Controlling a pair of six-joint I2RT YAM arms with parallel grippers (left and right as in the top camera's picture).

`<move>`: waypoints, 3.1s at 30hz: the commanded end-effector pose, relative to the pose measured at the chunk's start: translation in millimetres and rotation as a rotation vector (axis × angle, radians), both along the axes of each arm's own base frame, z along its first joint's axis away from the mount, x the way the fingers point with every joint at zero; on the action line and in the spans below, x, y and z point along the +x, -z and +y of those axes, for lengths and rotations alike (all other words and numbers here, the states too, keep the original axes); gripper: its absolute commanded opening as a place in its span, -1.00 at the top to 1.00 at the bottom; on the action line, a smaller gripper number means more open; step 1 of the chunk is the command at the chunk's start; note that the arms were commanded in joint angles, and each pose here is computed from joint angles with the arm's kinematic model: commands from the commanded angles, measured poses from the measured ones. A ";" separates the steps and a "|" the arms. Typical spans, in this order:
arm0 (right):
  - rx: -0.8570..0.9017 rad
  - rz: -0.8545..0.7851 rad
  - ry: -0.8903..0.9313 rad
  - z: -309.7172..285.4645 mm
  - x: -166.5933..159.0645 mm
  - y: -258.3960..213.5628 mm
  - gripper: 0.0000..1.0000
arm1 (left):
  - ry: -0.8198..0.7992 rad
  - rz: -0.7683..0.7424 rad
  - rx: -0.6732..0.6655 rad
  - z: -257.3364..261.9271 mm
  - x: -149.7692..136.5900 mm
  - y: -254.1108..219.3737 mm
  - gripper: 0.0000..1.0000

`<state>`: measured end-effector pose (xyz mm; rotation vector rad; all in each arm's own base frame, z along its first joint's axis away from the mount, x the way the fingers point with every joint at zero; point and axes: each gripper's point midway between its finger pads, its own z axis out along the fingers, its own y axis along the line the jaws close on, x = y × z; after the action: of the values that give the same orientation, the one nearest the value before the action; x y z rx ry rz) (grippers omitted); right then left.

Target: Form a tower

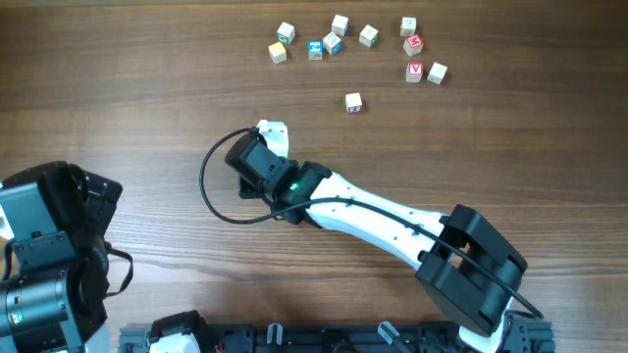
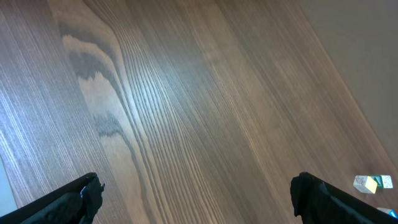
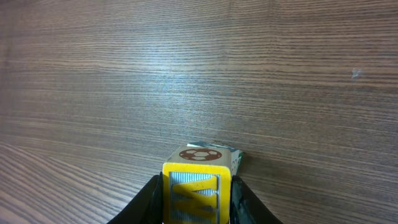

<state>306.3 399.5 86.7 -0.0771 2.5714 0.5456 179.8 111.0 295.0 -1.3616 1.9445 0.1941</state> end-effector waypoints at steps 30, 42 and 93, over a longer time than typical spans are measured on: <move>-0.225 0.094 0.425 -203.6 17.1 -83.2 -0.99 | 0.031 -0.006 -0.018 -8.6 5.1 2.6 -1.00; -0.546 0.307 0.959 -402.2 -10.2 -20.1 -0.99 | 0.201 -0.049 -0.091 -33.3 25.3 1.0 -1.00; -0.109 -0.281 0.942 -440.8 -138.1 -205.9 -0.99 | 1.297 0.710 -0.104 -208.1 138.8 272.3 -1.00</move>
<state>167.3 -42.5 294.1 0.9049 2.0323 0.0222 324.6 -96.5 36.5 0.1575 2.9943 -0.0861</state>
